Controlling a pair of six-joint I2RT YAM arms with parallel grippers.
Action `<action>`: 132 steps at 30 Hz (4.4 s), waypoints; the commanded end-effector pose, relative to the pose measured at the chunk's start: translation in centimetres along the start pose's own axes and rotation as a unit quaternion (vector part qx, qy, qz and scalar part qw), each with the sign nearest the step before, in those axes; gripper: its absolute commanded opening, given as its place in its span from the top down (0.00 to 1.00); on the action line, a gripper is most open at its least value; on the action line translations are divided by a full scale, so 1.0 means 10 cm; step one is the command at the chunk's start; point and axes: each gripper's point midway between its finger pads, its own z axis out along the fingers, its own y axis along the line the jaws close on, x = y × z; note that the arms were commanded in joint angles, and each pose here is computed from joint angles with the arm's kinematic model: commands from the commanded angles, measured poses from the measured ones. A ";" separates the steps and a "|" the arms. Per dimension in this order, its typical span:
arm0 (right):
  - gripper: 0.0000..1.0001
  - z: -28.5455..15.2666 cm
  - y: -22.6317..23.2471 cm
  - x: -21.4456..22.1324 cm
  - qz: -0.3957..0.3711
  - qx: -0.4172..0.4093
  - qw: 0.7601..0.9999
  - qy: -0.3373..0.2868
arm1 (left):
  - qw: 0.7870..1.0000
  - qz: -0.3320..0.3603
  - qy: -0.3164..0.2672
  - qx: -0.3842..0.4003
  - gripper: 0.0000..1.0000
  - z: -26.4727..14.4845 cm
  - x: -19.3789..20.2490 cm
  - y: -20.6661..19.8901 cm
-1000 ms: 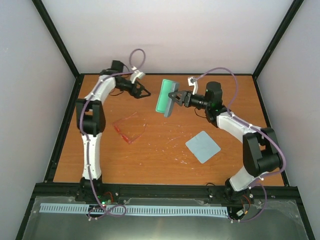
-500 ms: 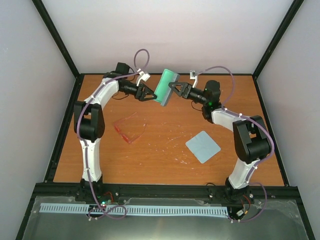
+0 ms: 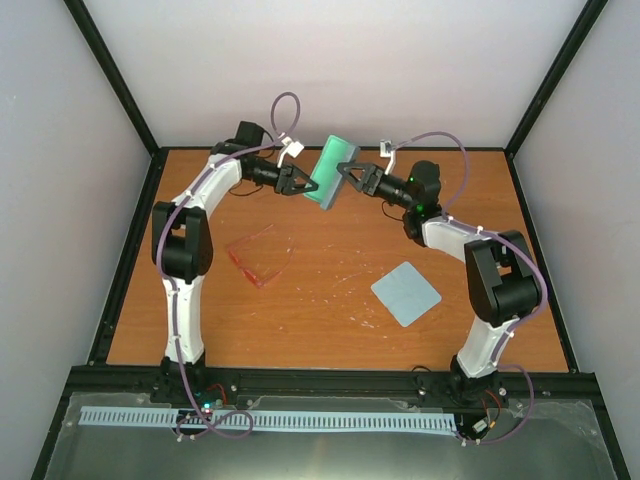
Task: Organize the sunglasses
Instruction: Place the sunglasses case at the center of the board, then move the glasses cleaning cloth to the center of the board.
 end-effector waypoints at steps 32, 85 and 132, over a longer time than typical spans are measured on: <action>0.56 -1.81 -1.00 -0.07 -0.017 0.500 0.866 0.011 | 0.817 0.378 0.285 -0.329 0.99 0.16 -0.18 0.79; 0.90 -2.01 -1.23 0.76 0.028 0.523 0.822 0.225 | 0.786 0.365 0.135 -0.480 0.06 0.52 -0.66 -0.01; 0.97 -0.74 -1.07 2.43 0.115 0.436 0.764 0.461 | 0.878 0.230 0.088 -0.411 0.06 -0.01 -0.31 0.13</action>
